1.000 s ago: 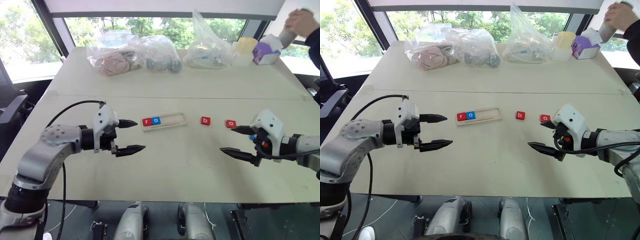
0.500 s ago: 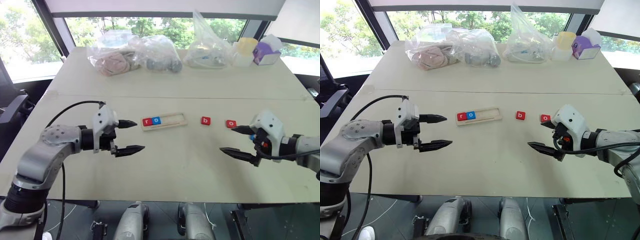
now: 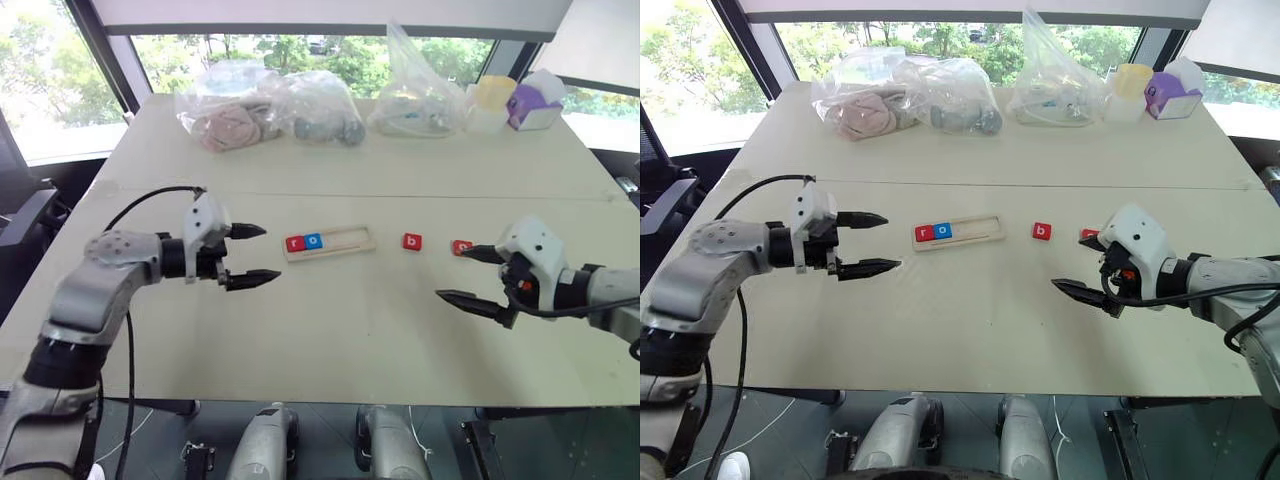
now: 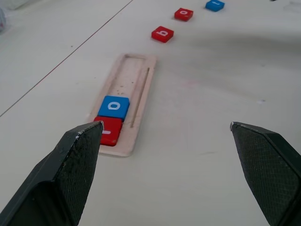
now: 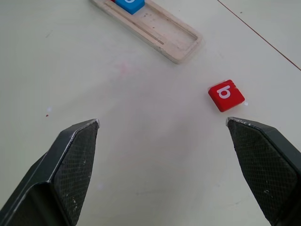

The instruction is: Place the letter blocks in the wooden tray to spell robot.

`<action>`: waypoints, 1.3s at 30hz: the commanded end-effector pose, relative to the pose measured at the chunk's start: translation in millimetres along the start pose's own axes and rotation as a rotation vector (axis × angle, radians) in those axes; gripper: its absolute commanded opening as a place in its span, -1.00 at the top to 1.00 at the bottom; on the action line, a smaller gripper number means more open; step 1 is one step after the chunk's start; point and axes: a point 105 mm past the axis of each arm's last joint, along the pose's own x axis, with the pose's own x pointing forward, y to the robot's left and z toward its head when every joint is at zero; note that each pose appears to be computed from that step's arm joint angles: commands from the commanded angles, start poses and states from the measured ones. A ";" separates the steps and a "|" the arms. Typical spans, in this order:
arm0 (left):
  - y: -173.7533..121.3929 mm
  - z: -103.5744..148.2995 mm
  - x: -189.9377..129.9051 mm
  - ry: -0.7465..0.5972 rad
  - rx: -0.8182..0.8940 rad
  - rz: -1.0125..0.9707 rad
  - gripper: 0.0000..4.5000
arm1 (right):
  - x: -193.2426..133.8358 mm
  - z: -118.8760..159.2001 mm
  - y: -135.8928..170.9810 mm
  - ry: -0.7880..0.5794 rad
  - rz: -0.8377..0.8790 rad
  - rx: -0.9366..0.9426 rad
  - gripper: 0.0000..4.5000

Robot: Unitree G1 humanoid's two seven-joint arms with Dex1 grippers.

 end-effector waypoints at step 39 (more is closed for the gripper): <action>53.5 -45.4 66.4 0.075 0.022 -0.002 -1.00 | 2.8 5.9 24.4 -0.033 -0.045 0.000 -0.98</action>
